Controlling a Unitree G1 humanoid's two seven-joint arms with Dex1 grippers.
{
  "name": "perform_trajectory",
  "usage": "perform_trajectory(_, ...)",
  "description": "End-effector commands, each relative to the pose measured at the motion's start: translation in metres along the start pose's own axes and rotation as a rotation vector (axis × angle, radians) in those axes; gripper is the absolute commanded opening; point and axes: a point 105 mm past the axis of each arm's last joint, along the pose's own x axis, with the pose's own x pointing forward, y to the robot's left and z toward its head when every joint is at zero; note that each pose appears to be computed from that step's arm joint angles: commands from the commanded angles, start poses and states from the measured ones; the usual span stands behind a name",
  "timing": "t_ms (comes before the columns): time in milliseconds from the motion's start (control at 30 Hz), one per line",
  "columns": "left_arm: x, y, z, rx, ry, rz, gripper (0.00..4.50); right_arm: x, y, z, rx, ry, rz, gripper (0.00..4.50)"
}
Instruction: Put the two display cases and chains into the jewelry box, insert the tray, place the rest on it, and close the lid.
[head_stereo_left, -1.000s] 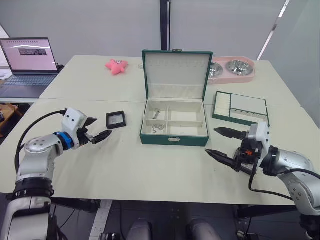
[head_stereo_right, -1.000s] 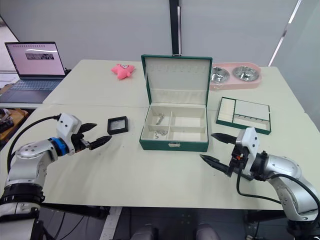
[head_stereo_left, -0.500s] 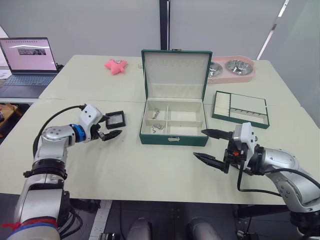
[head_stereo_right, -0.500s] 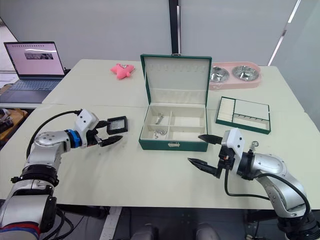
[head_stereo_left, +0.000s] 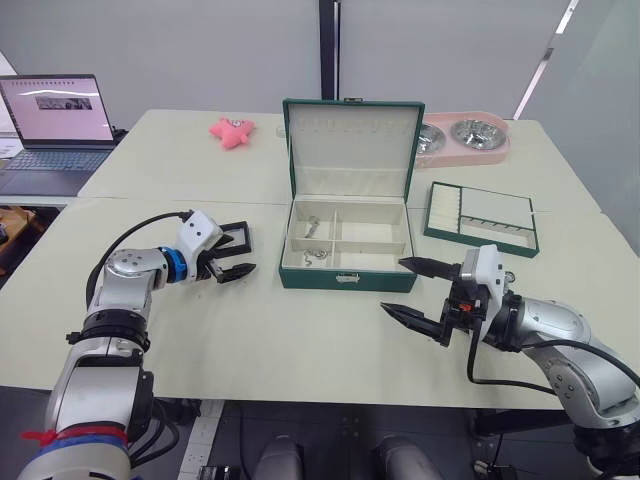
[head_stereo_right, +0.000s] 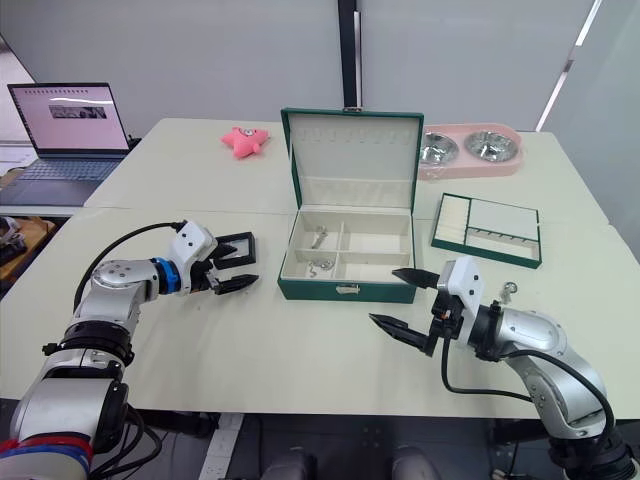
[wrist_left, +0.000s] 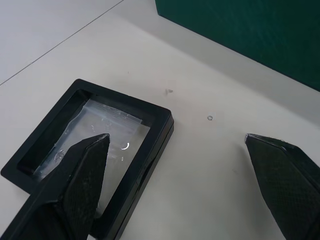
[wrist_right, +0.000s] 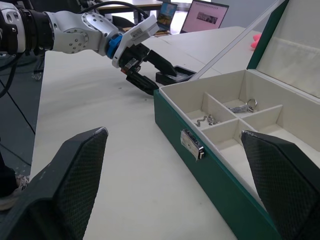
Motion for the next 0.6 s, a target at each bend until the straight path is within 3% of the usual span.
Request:
perform_trajectory(33, -0.002, 0.004, 0.006, 0.017, -0.007, 0.012, 4.48, -0.001, 0.007, 0.008, -0.019, -0.032, 0.011, 4.50)
perform_trajectory(100, -0.002, 0.004, 0.006, 0.014, -0.007, 0.015, 4.30, -0.003, 0.007, 0.005, -0.010, -0.027, 0.008, 4.50)
perform_trajectory(200, -0.002, 0.004, 0.005, 0.009, -0.006, 0.018, 3.57, -0.007, 0.006, -0.003, -0.006, -0.004, -0.001, 4.50)
perform_trajectory(567, -0.002, 0.003, 0.005, 0.005, -0.008, 0.020, 0.08, -0.019, -0.001, -0.003, -0.017, 0.006, -0.042, 4.50)
perform_trajectory(600, -0.002, 0.003, 0.006, 0.005, -0.010, 0.020, 0.03, -0.019, -0.001, -0.003, -0.018, 0.004, -0.044, 4.50)
